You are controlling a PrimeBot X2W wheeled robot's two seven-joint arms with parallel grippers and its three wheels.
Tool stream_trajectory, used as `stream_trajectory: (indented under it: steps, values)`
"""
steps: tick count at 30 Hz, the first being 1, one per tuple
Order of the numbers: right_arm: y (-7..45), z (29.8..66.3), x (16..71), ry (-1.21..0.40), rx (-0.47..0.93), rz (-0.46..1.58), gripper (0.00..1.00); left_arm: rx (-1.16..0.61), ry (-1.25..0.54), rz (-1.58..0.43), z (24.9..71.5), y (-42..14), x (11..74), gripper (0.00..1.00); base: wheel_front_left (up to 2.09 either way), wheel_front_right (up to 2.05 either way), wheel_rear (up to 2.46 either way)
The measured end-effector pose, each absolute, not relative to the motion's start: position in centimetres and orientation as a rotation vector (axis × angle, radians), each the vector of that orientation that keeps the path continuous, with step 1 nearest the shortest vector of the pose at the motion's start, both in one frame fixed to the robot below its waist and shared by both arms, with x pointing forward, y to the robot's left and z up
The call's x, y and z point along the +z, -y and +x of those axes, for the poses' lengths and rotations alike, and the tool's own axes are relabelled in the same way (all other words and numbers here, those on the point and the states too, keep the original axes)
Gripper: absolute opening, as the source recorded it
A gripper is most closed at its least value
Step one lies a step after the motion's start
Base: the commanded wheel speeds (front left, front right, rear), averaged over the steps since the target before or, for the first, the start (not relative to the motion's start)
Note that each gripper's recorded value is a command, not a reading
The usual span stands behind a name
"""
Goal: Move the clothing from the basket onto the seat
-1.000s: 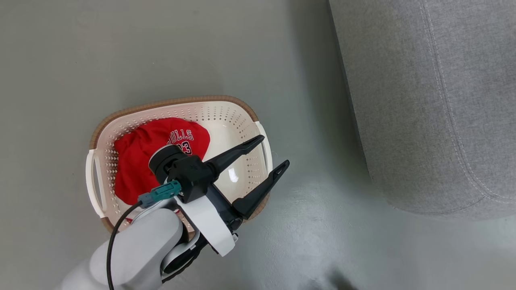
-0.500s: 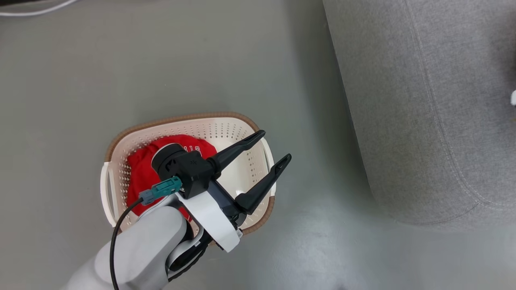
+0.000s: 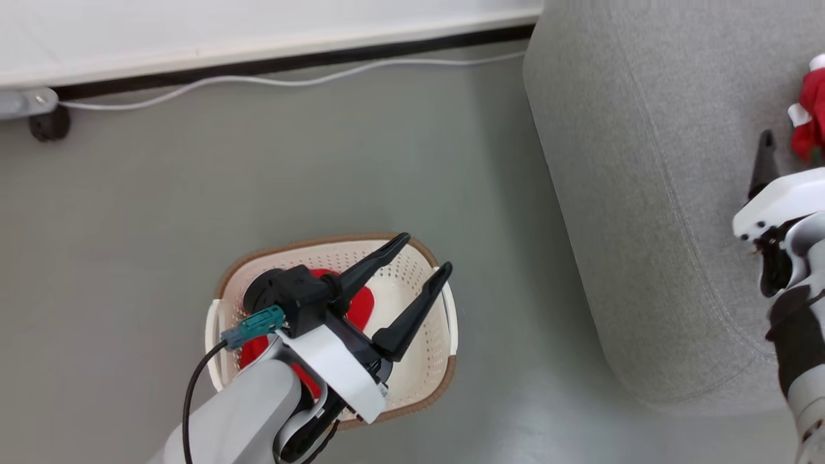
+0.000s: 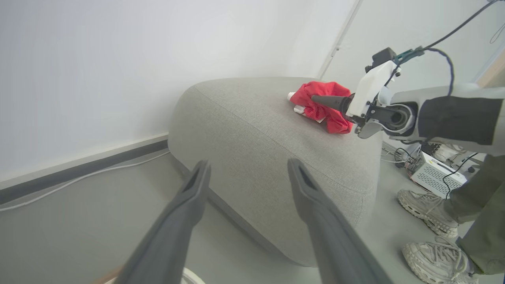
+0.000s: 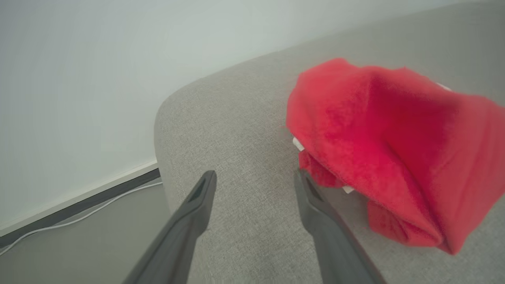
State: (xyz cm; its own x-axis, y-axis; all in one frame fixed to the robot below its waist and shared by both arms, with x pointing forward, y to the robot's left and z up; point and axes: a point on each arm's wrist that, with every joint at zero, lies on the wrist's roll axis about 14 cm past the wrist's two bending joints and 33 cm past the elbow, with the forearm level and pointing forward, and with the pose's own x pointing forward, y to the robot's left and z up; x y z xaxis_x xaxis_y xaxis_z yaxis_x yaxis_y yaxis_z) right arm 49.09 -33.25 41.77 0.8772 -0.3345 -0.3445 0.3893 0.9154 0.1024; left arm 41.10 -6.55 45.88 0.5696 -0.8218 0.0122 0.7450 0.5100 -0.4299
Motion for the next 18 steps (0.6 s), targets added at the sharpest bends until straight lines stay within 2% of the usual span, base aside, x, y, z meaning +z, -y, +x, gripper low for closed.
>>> stream_trajectory:
  steps: [18]
  values:
    - [21.8, 48.5, 46.8, -0.160, -0.030, 0.182, 1.00, -0.578, -0.120, -0.356, 41.3, -3.0, 47.6, 1.00, 0.00, 0.00, 0.00]
